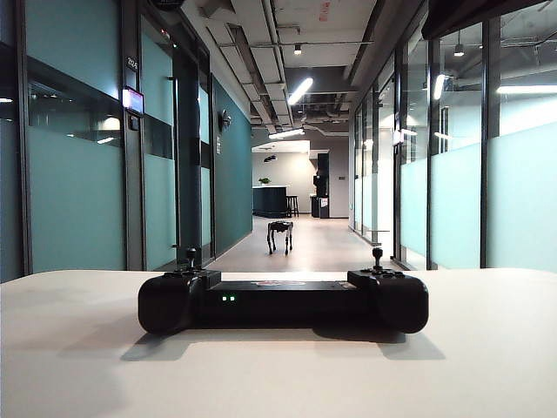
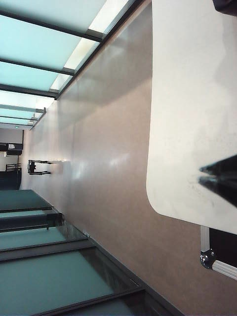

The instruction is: Push the left joystick on the remote control sitting on the white table forward to make the robot dog walk in a straight line until it approaches the door.

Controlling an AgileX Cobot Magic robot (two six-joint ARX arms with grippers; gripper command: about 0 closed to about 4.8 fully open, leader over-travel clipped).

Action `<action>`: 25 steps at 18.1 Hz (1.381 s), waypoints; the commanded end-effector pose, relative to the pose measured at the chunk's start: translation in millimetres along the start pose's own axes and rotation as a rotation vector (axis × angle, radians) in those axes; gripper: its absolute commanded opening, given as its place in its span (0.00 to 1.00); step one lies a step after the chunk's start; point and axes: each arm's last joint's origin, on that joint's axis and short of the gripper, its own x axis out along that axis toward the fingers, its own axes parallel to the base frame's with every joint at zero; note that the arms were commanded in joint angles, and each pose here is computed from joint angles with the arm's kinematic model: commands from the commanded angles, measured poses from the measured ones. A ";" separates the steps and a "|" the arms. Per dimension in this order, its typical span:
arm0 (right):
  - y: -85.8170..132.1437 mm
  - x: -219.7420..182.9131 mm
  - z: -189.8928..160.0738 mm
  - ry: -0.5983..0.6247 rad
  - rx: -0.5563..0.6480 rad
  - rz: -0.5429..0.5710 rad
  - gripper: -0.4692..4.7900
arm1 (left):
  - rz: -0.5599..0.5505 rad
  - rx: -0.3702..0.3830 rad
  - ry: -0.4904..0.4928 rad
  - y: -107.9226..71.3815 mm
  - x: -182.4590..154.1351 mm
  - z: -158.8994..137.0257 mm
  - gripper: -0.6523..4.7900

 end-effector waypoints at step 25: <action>-69.8 -45.1 -148.6 -0.501 -0.022 -0.481 0.08 | 0.004 0.002 -0.008 0.2 -0.2 1.6 0.11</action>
